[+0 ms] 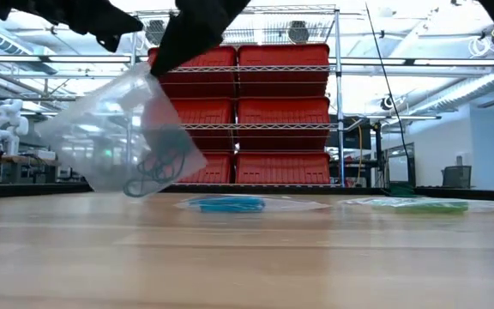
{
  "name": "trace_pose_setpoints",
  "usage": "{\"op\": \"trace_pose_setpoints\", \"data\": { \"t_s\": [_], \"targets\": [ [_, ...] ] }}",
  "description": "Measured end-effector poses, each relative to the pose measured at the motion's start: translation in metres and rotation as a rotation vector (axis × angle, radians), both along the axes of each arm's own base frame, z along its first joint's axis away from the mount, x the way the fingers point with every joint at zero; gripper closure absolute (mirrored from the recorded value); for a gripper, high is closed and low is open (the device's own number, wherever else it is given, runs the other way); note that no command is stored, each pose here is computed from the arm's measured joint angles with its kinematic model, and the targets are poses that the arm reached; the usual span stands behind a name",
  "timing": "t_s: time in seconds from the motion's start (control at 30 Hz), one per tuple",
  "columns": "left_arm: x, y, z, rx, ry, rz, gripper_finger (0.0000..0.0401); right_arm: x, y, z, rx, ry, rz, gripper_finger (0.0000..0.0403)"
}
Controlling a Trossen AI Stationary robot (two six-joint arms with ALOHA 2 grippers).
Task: Sort rubber bands
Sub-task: Close the left zip lock bag
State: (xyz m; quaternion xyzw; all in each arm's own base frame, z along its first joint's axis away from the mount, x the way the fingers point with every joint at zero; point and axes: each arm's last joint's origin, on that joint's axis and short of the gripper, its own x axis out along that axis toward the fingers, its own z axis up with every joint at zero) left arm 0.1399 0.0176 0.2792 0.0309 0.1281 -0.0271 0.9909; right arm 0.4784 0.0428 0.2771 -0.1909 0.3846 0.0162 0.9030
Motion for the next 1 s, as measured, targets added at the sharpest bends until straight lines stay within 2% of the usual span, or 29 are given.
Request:
{"op": "trace_pose_setpoints", "data": {
  "t_s": [0.13, 0.27, 0.43, 0.53, 0.77, 1.0],
  "targets": [
    [0.009, -0.003, -0.006, -0.035, 0.049, -0.068, 0.0373, -0.01, 0.001, 0.017, -0.047, -0.023, -0.073, 0.0403],
    [0.022, -0.009, -0.013, -0.054, 0.089, -0.107, 0.0317, -0.014, -0.001, 0.025, -0.047, -0.034, -0.087, 0.0403],
    [0.037, -0.01, -0.025, -0.033, 0.167, -0.05, 0.0246, -0.014, -0.001, 0.022, -0.051, -0.02, -0.084, 0.0403],
    [0.042, -0.012, -0.029, -0.033, 0.187, -0.065, 0.0224, -0.014, -0.001, 0.022, -0.056, -0.018, -0.086, 0.0403],
    [0.044, -0.018, -0.028, -0.039, 0.179, -0.079, 0.0232, -0.014, -0.002, 0.021, -0.06, -0.012, -0.087, 0.0403],
    [0.044, -0.018, -0.02, -0.063, 0.155, -0.047, 0.03, -0.014, -0.002, 0.021, -0.059, -0.011, -0.087, 0.0403]
  ]
}}
